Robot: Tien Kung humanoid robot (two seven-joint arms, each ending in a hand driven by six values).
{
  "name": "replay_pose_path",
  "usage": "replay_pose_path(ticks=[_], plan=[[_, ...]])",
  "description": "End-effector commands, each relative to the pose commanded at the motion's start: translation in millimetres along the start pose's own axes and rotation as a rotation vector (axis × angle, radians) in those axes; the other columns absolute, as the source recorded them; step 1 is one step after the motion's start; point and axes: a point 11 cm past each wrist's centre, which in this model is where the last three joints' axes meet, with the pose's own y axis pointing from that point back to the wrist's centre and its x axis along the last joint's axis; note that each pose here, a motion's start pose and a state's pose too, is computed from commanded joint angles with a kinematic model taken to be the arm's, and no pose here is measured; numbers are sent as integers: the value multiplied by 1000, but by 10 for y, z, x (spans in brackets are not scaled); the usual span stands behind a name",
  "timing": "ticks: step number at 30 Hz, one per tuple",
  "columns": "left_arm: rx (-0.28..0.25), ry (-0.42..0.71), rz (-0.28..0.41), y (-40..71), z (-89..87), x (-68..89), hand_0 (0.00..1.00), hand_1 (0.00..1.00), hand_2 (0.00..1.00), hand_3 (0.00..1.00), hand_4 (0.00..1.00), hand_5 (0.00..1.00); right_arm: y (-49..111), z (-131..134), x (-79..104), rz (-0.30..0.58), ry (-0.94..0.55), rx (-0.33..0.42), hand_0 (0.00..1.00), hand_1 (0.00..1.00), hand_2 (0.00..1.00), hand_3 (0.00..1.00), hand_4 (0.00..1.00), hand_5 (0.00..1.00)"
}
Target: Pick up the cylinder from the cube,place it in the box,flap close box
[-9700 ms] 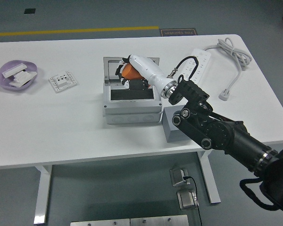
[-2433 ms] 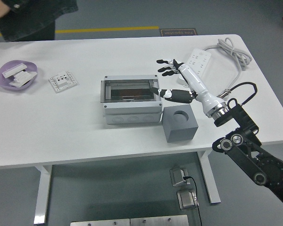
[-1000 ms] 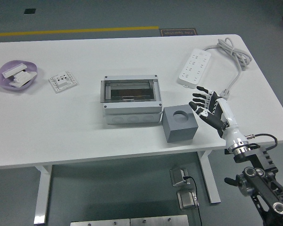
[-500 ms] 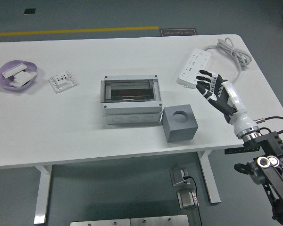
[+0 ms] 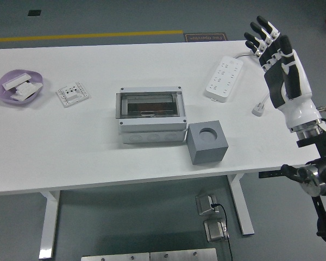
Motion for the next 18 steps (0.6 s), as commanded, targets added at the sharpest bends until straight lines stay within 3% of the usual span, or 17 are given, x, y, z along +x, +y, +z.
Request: replay_pose_path(ticks=[1,6,7,12,13,18], plan=[[0,2,-1,1,1,-6,631,644,607,622,664,240,-4,-42,11,13,4,25,917,778,756,805,998,839],[-1,6,-4,4,6,-23,631,644,607,622,664,240,11,-128,70,91,25,109,917,778,756,805,998,839],[-1,6,-4,4,5,-25,631,644,607,622,664,241,19,-139,78,109,33,126,868,735,691,705,997,746],[0,2,-4,4,2,-26,631,644,607,622,664,241,66,-89,84,197,58,164,868,735,691,705,997,746],[0,-1,-4,4,2,-26,631,644,608,622,664,240,81,-62,82,216,60,169,780,647,617,599,853,433],[1,-1,-2,3,-8,-26,631,644,608,622,664,240,131,149,37,259,61,162,780,647,617,599,853,433]])
